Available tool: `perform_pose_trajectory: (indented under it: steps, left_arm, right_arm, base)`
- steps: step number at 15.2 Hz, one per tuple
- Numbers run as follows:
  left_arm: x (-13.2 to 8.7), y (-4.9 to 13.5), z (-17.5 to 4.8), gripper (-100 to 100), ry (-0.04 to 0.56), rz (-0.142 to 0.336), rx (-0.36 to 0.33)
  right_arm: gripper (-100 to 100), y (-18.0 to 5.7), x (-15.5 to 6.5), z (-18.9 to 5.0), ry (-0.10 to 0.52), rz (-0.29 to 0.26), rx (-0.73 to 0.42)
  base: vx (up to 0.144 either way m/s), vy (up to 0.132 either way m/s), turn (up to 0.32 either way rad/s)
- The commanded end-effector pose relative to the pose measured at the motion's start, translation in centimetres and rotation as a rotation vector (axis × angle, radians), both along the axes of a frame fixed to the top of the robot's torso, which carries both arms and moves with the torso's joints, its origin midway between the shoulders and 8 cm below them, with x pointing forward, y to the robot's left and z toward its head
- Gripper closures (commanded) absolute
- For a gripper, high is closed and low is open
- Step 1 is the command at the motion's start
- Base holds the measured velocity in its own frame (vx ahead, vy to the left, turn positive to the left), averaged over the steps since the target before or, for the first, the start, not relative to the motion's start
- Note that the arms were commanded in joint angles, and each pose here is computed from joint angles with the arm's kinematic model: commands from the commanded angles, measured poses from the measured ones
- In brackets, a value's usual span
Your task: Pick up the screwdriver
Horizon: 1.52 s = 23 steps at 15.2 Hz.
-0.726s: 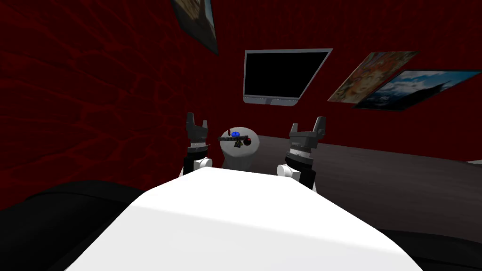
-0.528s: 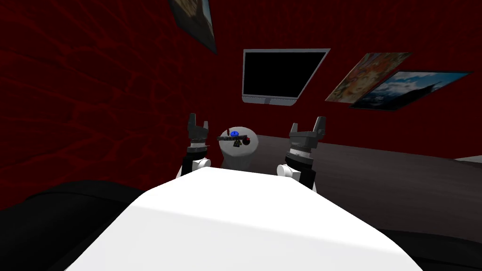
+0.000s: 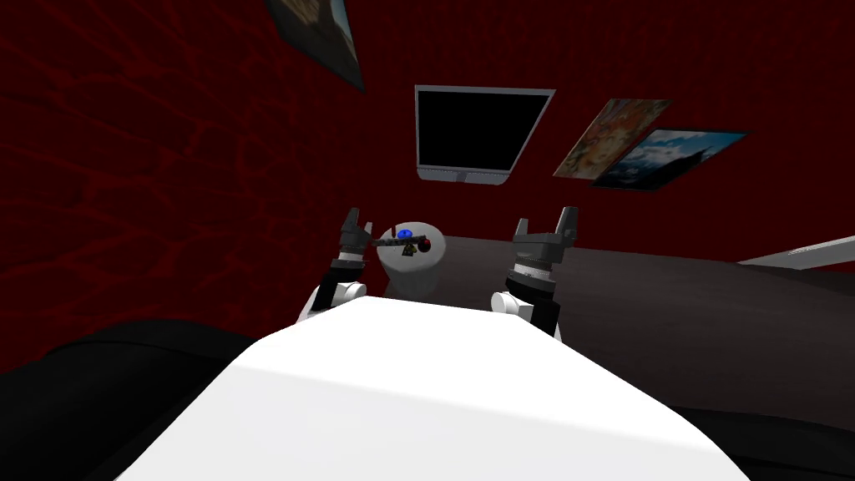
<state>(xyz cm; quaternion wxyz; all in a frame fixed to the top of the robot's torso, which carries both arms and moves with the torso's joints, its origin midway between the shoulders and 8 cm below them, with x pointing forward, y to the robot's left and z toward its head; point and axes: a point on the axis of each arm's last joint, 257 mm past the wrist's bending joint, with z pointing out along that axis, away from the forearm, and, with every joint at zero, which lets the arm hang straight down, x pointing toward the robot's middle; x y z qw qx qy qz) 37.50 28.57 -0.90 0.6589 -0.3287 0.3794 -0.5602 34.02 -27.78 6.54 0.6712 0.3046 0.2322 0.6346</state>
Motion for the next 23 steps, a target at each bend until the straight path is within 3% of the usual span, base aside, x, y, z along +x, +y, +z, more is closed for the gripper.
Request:
perform_pose_trajectory:
  steps: [1,5,7,10,12,13,15,16,18,19,20,21,23]
  left_arm:
    - [0.8,1.0,-1.8,-100,0.069,0.014,0.028]
    - [1.8,2.8,-4.4,-100,0.169,0.046,0.068]
    - [1.9,2.9,-4.8,-100,0.189,0.048,0.066]
    - [2.6,5.5,-7.5,-100,0.29,0.096,0.107]
    - [2.7,5.6,-8.0,-100,0.312,0.098,0.106]
    - [2.8,7.0,-9.1,-100,0.35,0.126,0.127]
    - [2.9,7.2,-9.7,-100,0.377,0.129,0.125]
    - [3.0,8.9,-11.0,-100,0.423,0.161,0.146]
    - [3.0,9.0,-11.5,-100,0.444,0.163,0.144]
    - [3.0,10.8,-12.7,-100,0.49,0.198,0.164]
    - [3.0,11.0,-13.3,-100,0.513,0.201,0.161]
    - [2.8,12.9,-14.2,-100,0.55,0.237,0.182]
    - [2.7,13.1,-15.0,-100,0.584,0.241,0.178]
  right_arm:
    - [0,0.0,0.0,0.0,0.0,0.0,0.0]
    - [0,0.0,0.0,0.0,0.0,0.0,0.0]
    - [0,0.0,0.0,0.0,0.0,0.0,0.0]
    - [0,0.0,0.0,0.0,0.0,0.0,0.0]
    - [0,0.0,0.0,0.0,0.0,0.0,0.0]
    - [0,0.0,0.0,0.0,0.0,0.0,0.0]
    - [0,0.0,0.0,0.0,0.0,0.0,0.0]
    - [0,0.0,0.0,0.0,0.0,0.0,0.0]
    - [0,0.0,0.0,0.0,0.0,0.0,0.0]
    - [0,0.0,0.0,0.0,0.0,0.0,0.0]
    - [0,0.0,0.0,0.0,0.0,0.0,0.0]
    - [0,0.0,0.0,0.0,0.0,0.0,0.0]
    - [0,0.0,0.0,0.0,0.0,0.0,0.0]
  base:
    - [-0.08,-0.176,-0.106]
    - [-0.045,-0.147,-0.113]
    - [-0.035,-0.124,-0.054]
    - [-0.009,-0.129,-0.119]
    - [-0.003,-0.134,-0.074]
    - [-0.021,-0.119,-0.124]
    - [-0.015,-0.098,-0.084]
    - [-0.002,-0.11,-0.09]
    - [0.004,-0.112,-0.085]
    - [0.018,-0.126,-0.121]
    - [0.024,-0.138,-0.127]
    - [0.026,-0.151,-0.162]
    - [0.026,-0.134,-0.085]
